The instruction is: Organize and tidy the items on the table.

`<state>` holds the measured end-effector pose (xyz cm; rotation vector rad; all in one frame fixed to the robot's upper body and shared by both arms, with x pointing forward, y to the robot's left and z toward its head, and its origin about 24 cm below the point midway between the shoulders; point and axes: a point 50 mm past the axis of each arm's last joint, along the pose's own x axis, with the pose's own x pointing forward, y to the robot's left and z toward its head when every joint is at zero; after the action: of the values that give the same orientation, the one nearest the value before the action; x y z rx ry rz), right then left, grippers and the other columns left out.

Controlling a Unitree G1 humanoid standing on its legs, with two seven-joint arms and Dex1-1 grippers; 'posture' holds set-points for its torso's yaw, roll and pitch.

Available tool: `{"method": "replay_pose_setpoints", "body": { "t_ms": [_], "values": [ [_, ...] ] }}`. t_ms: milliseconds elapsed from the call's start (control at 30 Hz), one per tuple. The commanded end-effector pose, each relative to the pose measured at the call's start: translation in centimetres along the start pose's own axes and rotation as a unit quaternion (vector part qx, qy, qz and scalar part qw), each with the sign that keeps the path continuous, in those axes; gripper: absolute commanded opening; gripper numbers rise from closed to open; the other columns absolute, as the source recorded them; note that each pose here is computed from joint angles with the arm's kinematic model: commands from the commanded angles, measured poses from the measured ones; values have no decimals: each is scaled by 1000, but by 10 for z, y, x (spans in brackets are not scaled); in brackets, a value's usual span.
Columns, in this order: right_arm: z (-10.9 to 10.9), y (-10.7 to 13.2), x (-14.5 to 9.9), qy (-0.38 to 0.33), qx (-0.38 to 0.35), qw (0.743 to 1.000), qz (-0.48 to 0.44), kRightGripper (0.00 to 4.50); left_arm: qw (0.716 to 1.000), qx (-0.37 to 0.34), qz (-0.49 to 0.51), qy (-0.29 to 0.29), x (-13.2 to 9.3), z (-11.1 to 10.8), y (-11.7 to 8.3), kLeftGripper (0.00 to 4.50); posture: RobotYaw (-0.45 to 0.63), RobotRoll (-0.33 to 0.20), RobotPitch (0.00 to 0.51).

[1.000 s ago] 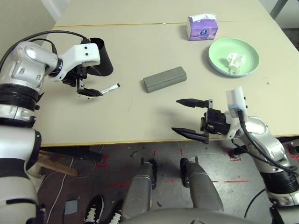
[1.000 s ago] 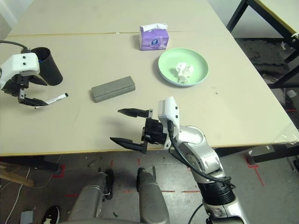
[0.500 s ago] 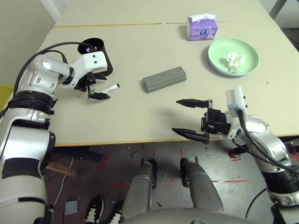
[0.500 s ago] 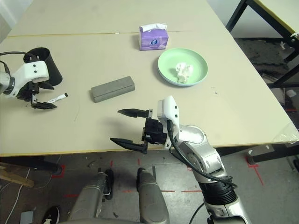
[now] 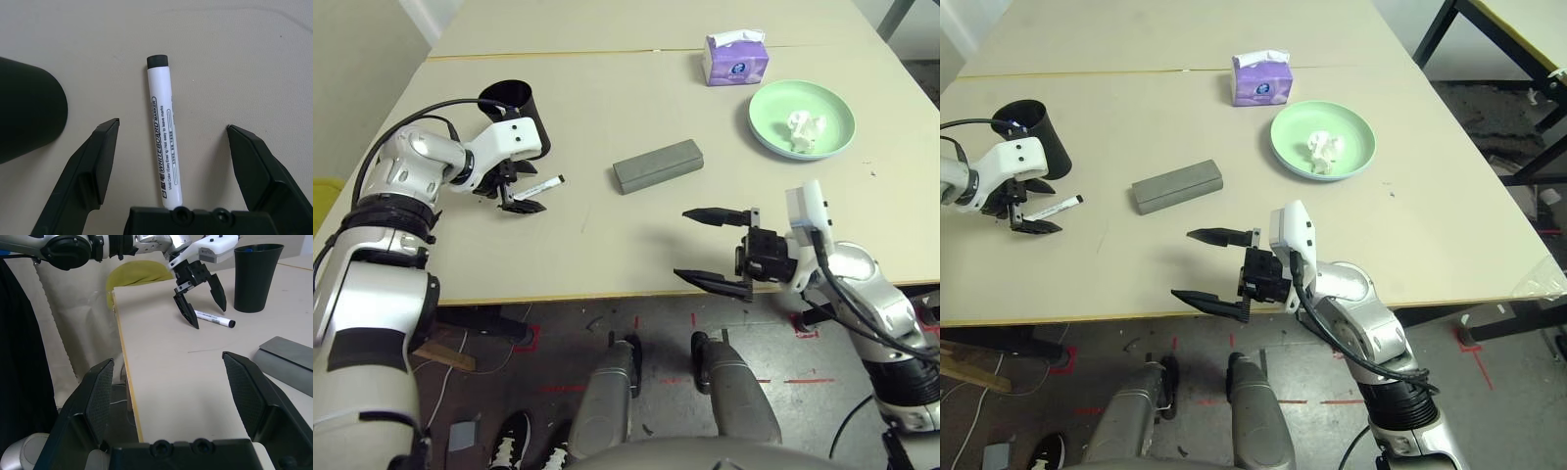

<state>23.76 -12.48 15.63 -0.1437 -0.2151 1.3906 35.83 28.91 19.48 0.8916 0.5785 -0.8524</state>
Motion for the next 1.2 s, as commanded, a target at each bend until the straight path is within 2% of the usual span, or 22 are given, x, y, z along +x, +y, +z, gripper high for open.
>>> {"method": "replay_pose_setpoints", "body": {
  "t_ms": [33, 133, 467, 500, 700, 900, 967, 1067, 1167, 1200],
  "values": [
    [0, 4, 0, 3, 1, 1000, 5, 4500, 1000, -8, 2, 5, 4, -5, -2, 4459, -195, 0, 241],
    [0, 3, 0, 3, 2, 1000, 6, 4500, 1000, -9, 3, -1, 4, -4, -1, 3872, -194, 0, 241],
    [0, 4, 2, 1, 3, 1000, 8, 4500, 1000, -7, 4, -14, 1, 2, 1, 420, -192, 0, 241],
    [0, 4, 2, 1, 3, 1000, 9, 4500, 1000, -7, 3, -15, 0, 2, 2, 267, -192, 0, 241],
    [0, 3, 2, 1, 5, 1000, 8, 4500, 999, -7, -23, -43, -7, 11, 2, 268, -186, 0, 240],
    [-2, 2, 1, 0, 8, 1000, 7, 4500, 976, -48, -141, -161, -40, 47, -10, 267, -164, 0, 235],
    [-2, 0, 2, -2, 9, 1000, 9, 4500, 961, -68, -166, -210, -55, 62, -15, 267, -155, 0, 232],
    [-1, -3, 2, -6, 10, 1000, 10, 4500, 925, -106, -199, -307, -81, 87, -16, 267, -142, 0, 230],
    [0, -10, 2, -13, 11, 1000, -4, 4500, 880, -133, -173, -422, -106, 106, -4, 267, -131, 0, 227],
    [0, -12, 2, -14, 12, 1000, -9, 4500, 870, -139, -162, -444, -110, 108, -1, 267, -127, 0, 226]
  ]
}}
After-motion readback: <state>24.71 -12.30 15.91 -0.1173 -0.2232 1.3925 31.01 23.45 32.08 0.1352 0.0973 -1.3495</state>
